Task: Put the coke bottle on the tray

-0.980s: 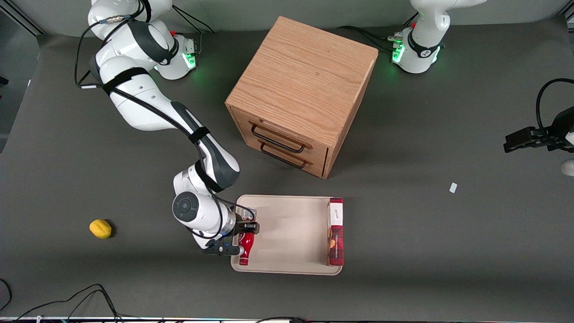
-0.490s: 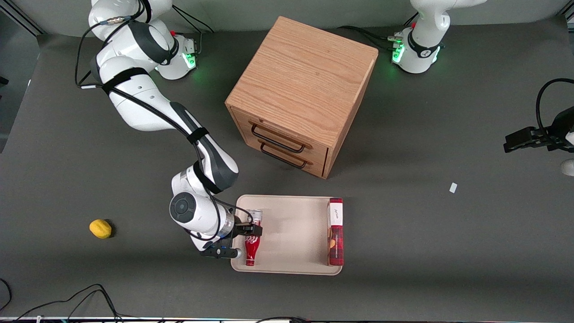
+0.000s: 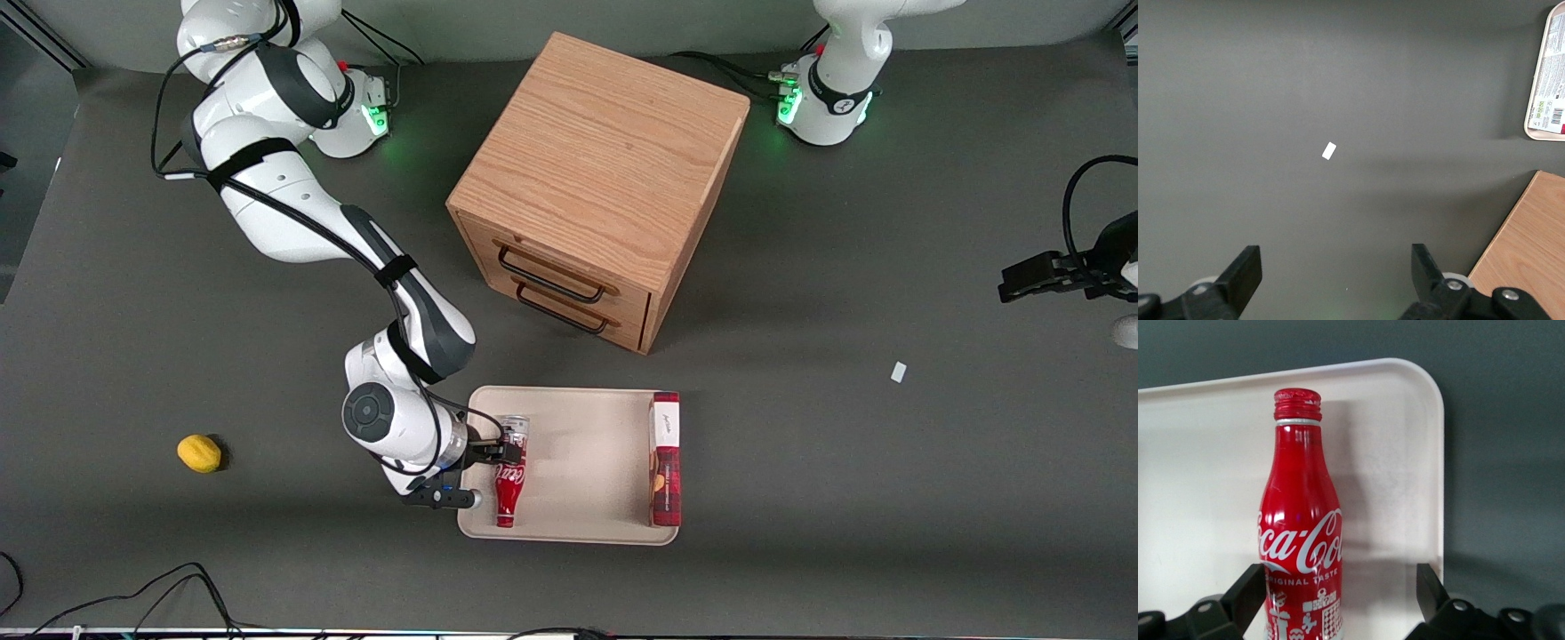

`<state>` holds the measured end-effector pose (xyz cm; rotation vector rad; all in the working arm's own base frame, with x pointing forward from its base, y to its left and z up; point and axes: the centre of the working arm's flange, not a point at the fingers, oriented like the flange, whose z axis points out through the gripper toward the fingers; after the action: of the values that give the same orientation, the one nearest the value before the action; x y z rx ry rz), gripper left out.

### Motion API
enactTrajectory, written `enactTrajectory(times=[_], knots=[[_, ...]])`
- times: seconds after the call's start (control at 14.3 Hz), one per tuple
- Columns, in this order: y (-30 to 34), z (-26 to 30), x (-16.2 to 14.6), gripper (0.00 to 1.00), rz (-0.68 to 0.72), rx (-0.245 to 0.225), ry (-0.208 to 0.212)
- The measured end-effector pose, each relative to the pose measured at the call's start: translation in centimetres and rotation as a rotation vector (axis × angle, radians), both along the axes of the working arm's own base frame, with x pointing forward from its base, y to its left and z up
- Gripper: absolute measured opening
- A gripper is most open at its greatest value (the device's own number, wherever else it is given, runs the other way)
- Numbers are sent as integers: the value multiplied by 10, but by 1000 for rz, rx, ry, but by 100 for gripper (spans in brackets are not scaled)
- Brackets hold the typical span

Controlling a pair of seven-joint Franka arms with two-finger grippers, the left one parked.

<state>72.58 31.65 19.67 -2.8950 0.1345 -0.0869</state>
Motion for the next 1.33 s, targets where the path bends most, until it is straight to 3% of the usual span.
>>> enactTrajectory(times=[0.21,0.42,0.7,0.98,1.12,1.33], knots=[[-5,46,8,100,2,-7,-26],[-17,162,2,100,19,-53,-20],[-72,318,-44,100,2,-166,58],[-149,401,-87,100,-75,-285,148],[-186,440,-112,100,-100,-303,175],[-239,477,-158,100,-159,-271,199]])
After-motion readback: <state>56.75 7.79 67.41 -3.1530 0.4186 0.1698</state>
